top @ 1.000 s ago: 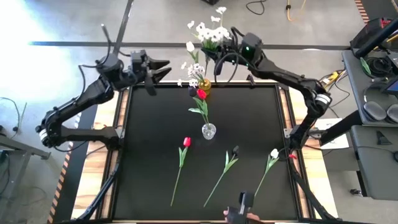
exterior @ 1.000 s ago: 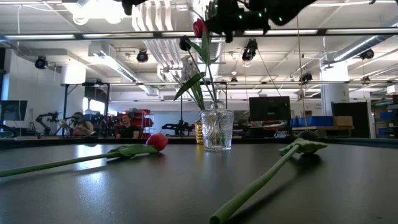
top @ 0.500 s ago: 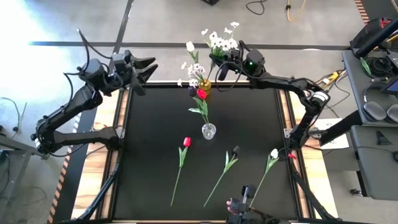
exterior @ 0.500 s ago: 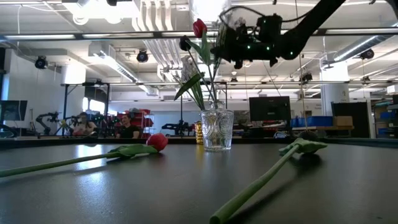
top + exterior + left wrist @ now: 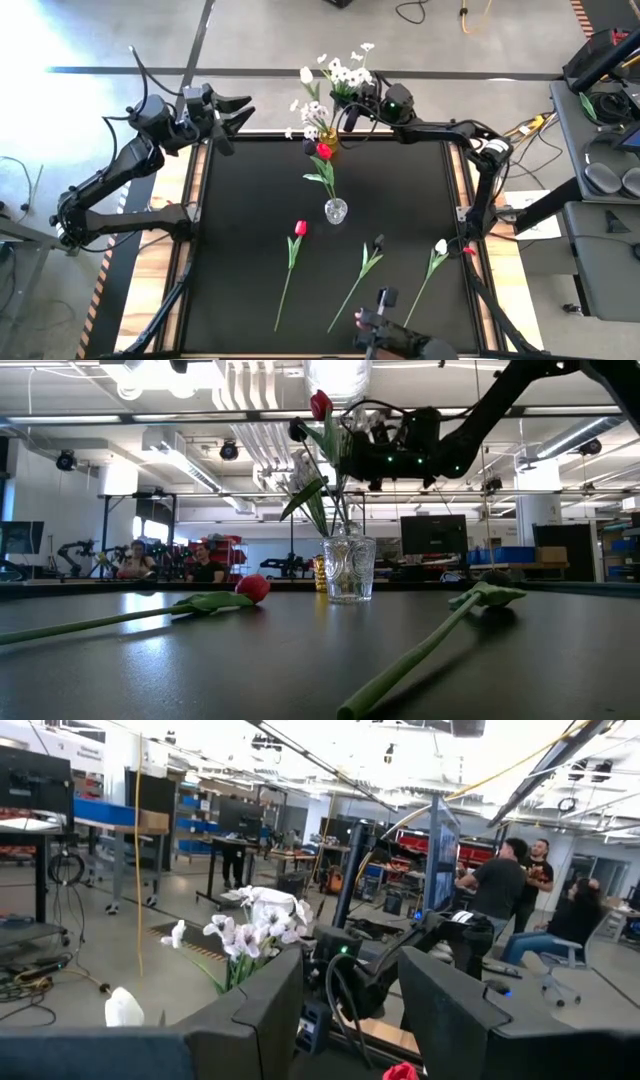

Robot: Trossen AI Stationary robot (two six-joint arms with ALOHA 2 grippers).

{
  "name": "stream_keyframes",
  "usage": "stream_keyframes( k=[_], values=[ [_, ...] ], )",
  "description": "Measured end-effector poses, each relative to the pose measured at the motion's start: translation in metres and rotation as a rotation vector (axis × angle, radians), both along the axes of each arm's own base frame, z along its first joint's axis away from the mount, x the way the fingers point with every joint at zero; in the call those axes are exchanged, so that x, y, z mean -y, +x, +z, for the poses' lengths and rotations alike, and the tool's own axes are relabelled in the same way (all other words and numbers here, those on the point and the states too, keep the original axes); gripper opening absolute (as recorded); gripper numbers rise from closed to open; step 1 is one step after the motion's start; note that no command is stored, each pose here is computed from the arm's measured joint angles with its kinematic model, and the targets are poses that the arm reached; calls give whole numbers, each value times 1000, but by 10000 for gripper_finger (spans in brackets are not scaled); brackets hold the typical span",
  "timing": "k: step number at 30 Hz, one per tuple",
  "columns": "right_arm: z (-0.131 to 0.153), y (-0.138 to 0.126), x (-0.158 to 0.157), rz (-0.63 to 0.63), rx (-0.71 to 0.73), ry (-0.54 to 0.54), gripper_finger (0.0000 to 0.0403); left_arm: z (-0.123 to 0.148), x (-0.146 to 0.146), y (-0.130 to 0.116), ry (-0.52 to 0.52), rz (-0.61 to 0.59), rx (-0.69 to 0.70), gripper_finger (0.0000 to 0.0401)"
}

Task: Sort flowers into vase by color
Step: Put the white flowers into the yellow vase

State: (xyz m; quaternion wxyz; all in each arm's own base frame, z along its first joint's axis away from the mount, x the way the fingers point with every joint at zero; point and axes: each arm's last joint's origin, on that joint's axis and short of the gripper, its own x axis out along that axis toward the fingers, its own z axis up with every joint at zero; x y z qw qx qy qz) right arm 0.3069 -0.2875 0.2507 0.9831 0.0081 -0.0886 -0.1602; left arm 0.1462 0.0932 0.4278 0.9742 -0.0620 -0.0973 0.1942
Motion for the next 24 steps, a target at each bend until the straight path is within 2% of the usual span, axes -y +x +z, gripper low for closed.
stream_keyframes(
  k=[15, 19, 24],
  values=[
    [-28, 7, 6, -2, -57, 18, 16, 0, -1, 1, -2, 8, -2, 152],
    [-33, 8, 7, -5, -77, 40, 36, -1, -1, 1, -5, 8, -6, 152],
    [-36, 8, 7, 3, -106, 75, 82, -2, -2, 2, -11, 8, -14, 152]
  ],
)
